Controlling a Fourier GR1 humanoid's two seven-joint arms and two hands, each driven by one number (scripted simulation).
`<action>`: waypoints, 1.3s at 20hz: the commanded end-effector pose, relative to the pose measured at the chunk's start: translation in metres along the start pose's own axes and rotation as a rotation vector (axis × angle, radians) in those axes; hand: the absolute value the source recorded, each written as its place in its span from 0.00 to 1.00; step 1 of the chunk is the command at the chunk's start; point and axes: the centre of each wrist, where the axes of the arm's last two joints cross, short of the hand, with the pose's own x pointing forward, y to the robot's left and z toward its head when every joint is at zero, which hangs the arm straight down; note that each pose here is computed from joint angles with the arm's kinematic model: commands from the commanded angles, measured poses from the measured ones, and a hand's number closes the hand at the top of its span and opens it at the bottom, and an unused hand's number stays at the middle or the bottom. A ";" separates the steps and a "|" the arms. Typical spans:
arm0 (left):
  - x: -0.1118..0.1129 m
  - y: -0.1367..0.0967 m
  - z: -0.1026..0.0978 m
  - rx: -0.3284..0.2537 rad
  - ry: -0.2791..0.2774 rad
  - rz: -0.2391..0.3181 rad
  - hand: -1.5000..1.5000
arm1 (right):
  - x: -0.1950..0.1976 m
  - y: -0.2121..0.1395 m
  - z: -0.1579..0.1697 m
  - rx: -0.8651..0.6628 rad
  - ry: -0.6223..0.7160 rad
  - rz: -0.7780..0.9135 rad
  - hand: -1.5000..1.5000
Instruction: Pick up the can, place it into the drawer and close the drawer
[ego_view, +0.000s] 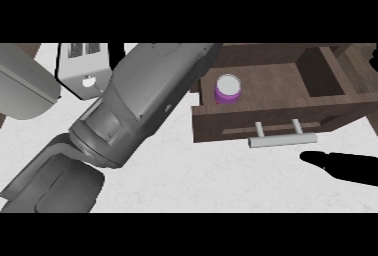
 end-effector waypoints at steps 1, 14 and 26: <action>0.005 0.000 -0.001 0.017 -0.020 0.014 0.00 | -0.002 0.016 -0.015 0.053 -0.026 0.146 0.00; 0.009 -0.001 -0.002 -0.013 -0.017 -0.007 0.00 | -0.065 0.096 -0.063 0.175 -0.001 0.444 0.00; -0.001 0.045 -0.017 0.025 -0.007 -0.029 0.00 | -0.096 0.159 -0.110 0.096 0.017 0.574 0.00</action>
